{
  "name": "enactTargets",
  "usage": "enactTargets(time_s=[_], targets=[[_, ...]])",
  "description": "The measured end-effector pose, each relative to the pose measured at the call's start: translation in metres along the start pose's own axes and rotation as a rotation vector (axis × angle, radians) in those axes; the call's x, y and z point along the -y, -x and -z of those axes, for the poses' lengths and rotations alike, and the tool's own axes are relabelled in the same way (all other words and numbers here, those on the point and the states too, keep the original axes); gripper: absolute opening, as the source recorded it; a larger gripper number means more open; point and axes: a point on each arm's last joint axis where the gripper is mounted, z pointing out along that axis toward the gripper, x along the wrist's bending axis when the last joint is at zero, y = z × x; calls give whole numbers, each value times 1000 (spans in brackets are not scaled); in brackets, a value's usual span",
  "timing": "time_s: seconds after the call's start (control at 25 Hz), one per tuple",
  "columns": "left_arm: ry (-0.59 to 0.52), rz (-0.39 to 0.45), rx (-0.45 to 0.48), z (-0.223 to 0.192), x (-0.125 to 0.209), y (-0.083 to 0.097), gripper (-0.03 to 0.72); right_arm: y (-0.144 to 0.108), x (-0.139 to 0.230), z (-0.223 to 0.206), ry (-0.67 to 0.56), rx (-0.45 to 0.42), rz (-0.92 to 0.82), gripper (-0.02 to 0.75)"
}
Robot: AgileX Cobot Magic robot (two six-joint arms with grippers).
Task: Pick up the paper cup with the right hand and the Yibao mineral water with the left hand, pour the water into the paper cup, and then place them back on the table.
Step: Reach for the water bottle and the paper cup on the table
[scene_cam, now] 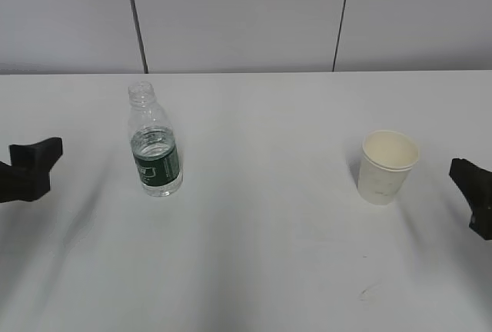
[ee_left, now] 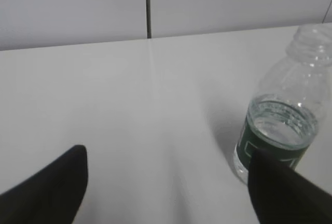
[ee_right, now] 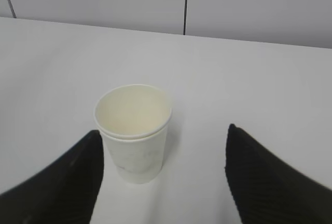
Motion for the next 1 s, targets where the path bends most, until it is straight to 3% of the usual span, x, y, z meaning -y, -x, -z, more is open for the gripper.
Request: enactTargets(time_s=[0.4, 0.52, 0.68, 0.92, 1.0], targets=[[-20, -95, 117, -42, 46, 15, 574, -13, 38, -29, -86, -155, 51, 571], [-25, -104, 156, -52, 63, 19, 574, -15, 53, -38, -109, -174, 59, 571], [-117, -101, 165, -59, 88, 19, 574, -15, 75, -45, -209, -174, 43, 571], [-114, -116, 207, -61, 90, 23, 574, -14, 89, -48, -269, -164, 29, 573], [-114, -122, 210, -64, 91, 24, 574, -14, 90, -49, -272, -163, 28, 607]])
